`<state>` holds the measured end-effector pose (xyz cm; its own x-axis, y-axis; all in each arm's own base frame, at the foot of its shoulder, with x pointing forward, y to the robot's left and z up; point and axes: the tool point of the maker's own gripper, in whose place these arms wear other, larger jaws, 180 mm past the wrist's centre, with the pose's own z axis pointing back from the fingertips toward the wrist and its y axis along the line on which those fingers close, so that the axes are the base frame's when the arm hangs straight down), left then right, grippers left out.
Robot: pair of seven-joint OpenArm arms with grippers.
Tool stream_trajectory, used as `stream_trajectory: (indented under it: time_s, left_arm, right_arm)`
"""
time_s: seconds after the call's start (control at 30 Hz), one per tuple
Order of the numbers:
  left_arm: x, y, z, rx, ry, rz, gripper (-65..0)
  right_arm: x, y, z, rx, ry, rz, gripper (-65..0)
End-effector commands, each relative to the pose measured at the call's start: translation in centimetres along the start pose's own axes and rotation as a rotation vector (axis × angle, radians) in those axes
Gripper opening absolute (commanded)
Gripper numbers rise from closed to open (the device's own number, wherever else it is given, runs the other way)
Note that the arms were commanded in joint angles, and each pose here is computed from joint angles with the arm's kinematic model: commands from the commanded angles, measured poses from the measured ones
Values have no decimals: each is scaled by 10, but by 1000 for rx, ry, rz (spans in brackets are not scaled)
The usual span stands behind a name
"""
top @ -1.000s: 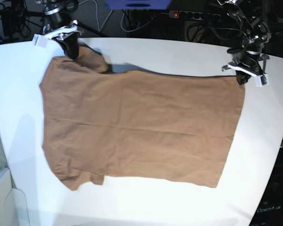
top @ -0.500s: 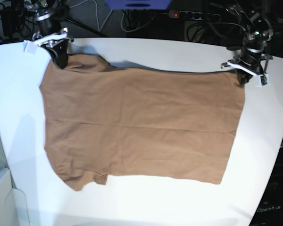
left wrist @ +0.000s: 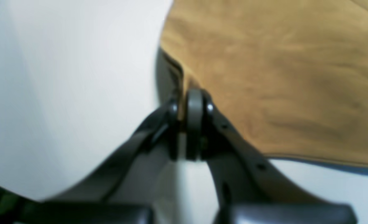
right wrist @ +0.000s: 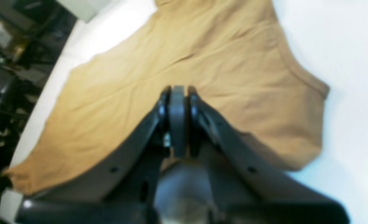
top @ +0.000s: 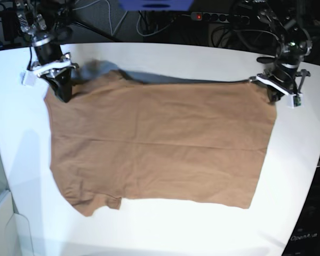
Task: Fold the T-shirt properly
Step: 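Lift both shoulder corners and drag the shirt toward the robot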
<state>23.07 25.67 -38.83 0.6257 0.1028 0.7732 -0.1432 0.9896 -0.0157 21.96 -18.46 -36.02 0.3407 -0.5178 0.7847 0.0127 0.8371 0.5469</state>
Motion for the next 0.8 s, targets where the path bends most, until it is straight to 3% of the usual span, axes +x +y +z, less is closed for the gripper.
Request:
stream_trajectory:
  time_s: [0.0, 0.5, 0.77]
  left_arm:
    - [20, -5, -1, -13, -62, -13, -622]
    - [85, -1, -25, -8, -82, -43, -623]
    - [117, 0, -41, -18, -104, -30, -623]
  right_arm:
    - [18, 8, -7, 35, -50, 12, -641]
    - [65, 37, -72, 115, -47, 75, -641]
    - [70, 20, -92, 79, -34, 77, -641]
